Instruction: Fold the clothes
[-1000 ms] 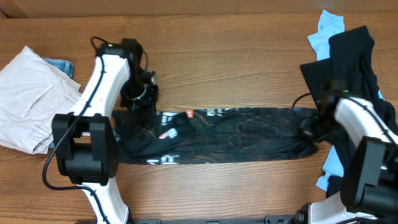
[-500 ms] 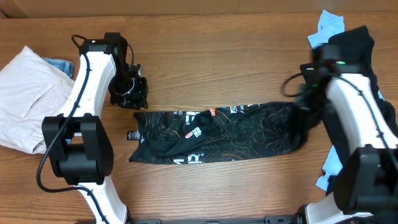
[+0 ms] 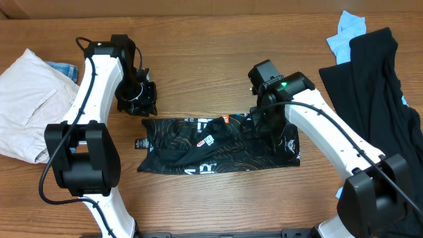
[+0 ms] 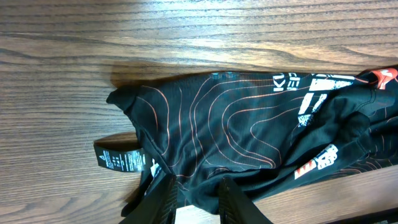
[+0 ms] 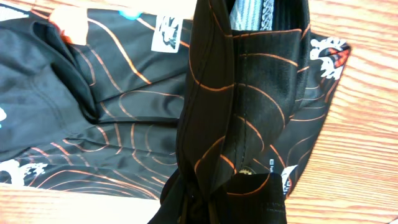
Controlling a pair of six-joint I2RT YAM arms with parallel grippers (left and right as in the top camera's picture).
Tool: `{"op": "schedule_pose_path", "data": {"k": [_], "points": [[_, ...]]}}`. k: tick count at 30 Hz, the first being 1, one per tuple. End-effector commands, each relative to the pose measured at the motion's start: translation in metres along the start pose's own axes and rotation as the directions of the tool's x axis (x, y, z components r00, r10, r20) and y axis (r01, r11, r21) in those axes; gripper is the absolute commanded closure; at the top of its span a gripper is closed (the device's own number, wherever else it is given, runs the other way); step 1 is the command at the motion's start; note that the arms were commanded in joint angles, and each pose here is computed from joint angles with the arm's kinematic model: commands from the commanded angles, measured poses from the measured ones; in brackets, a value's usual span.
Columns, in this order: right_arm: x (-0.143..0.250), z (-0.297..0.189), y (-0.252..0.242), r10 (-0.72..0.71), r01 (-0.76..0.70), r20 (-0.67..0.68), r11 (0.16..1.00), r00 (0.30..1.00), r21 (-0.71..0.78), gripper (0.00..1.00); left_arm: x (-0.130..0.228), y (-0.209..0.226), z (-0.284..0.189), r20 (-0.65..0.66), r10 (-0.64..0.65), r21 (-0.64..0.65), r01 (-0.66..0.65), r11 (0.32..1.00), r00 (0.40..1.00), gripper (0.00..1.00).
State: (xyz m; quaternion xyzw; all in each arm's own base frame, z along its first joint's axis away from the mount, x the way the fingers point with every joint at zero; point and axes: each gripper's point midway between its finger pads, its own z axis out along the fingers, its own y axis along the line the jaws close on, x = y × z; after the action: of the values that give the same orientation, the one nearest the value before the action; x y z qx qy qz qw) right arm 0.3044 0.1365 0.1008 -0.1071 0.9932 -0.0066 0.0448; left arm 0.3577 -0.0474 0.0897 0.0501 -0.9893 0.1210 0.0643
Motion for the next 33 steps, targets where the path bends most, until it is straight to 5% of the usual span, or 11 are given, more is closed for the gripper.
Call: {"op": "schedule_pose_path", "data": {"k": [1, 16, 18, 21, 33], "points": [[0.001, 0.008, 0.018, -0.003, -0.001, -0.043, 0.996, 0.999, -0.094, 0.94, -0.003, -0.008, -0.007, 0.023, 0.003, 0.015, -0.004, 1.0, 1.0, 0.74], [0.01, 0.019, 0.038, -0.043, 0.025, -0.092, 0.981, 0.995, -0.19, 0.93, -0.004, -0.008, -0.007, 0.026, 0.004, 0.015, -0.004, 1.0, 1.0, 0.7], [0.013, 0.019, 0.043, -0.057, 0.036, -0.099, 0.978, 0.993, -0.208, 0.85, -0.004, -0.008, -0.007, 0.027, 0.004, 0.015, -0.004, 1.0, 1.0, 0.7], [0.017, 0.019, 0.05, -0.071, 0.045, -0.107, 0.973, 0.992, -0.227, 0.55, -0.004, -0.008, -0.007, 0.028, 0.004, 0.015, -0.004, 1.0, 1.0, 0.7], [0.012, 0.023, 0.033, -0.094, 0.084, -0.082, 0.988, 0.992, -0.127, 0.46, -0.005, -0.008, -0.008, 0.032, 0.005, 0.015, -0.005, 1.0, 0.999, 0.64]]}}
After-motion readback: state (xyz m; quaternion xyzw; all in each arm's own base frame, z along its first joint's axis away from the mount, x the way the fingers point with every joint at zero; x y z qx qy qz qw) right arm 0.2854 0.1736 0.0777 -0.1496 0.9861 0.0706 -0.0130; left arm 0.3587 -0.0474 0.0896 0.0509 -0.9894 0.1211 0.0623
